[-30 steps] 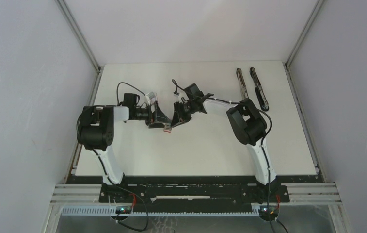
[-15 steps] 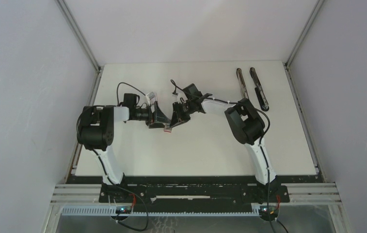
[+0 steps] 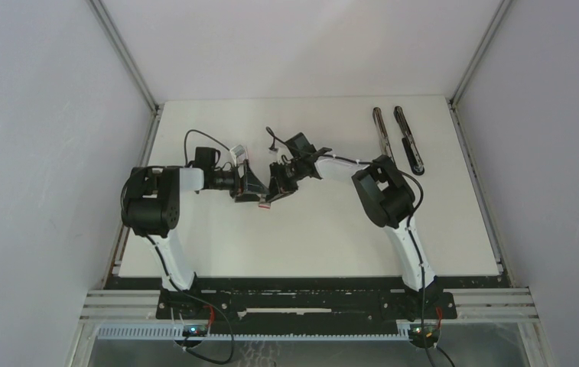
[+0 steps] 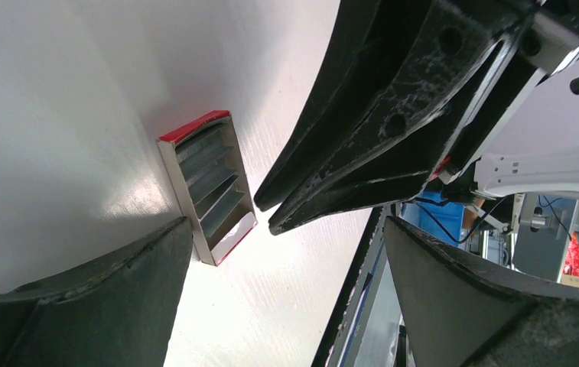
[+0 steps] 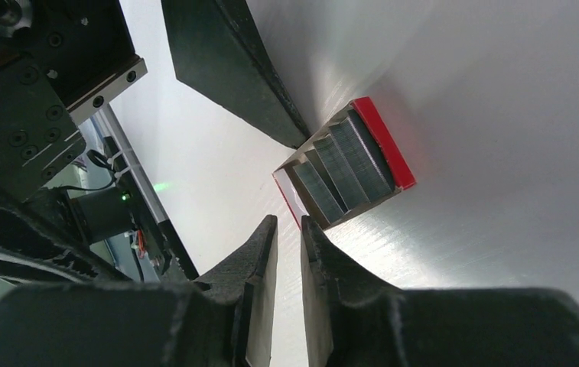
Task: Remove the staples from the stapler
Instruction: Place the staple in the staple box, then adjust the staple box at the center of the board.
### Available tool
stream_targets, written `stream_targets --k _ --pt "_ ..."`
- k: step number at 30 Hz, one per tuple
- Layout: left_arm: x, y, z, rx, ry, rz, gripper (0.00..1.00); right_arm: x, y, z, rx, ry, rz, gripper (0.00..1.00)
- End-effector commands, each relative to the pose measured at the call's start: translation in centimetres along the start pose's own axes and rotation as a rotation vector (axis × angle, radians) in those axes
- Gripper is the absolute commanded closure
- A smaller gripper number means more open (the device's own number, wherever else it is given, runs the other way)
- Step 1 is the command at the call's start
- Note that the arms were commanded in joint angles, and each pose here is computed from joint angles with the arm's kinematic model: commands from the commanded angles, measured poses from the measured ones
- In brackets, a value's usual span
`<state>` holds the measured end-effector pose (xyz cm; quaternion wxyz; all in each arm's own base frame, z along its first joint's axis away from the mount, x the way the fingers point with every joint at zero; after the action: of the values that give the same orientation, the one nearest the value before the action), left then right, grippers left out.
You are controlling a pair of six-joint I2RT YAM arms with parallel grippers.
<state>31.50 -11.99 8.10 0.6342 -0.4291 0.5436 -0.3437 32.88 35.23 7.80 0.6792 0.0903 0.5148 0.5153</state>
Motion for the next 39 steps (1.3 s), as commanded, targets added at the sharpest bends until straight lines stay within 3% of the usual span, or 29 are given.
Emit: stream_targets --k 1,11,15,24,32,39 --pt "-0.1 -0.4 -0.3 0.037 0.006 -0.021 0.0 -2.7 1.3 3.2 -0.066 -0.083 0.011 0.82" --pt "-0.2 -1.0 0.7 0.048 -0.026 0.002 0.0 -8.7 0.4 4.6 -0.186 -0.127 -0.12 0.65" --pt "-0.1 -0.9 1.3 0.055 -0.047 0.03 0.0 -11.3 -1.8 4.8 -0.229 -0.126 -0.262 0.52" --pt "1.2 -1.2 2.7 0.05 -0.036 0.072 0.0 -15.4 -6.1 5.5 -0.418 -0.072 -0.628 0.35" --pt "3.7 -2.1 2.5 0.067 0.045 0.071 0.0 -17.8 -9.7 6.5 -0.509 0.026 -0.605 0.22" --pt "4.5 -3.1 1.9 0.099 0.082 0.055 0.0 -19.1 -9.1 6.6 -0.705 0.075 -0.52 0.07"
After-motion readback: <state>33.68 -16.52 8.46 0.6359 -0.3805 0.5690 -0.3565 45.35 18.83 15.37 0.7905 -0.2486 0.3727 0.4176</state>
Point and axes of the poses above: each gripper's point midway between its finger pads, its own x axis out along the fingers, its own y axis along the line the jaws close on, z = x × y, the point moved 7 cm from there along -x, back along the fingers, and after that the axes turned 15 degrees about -x, right-handed, at the moved point
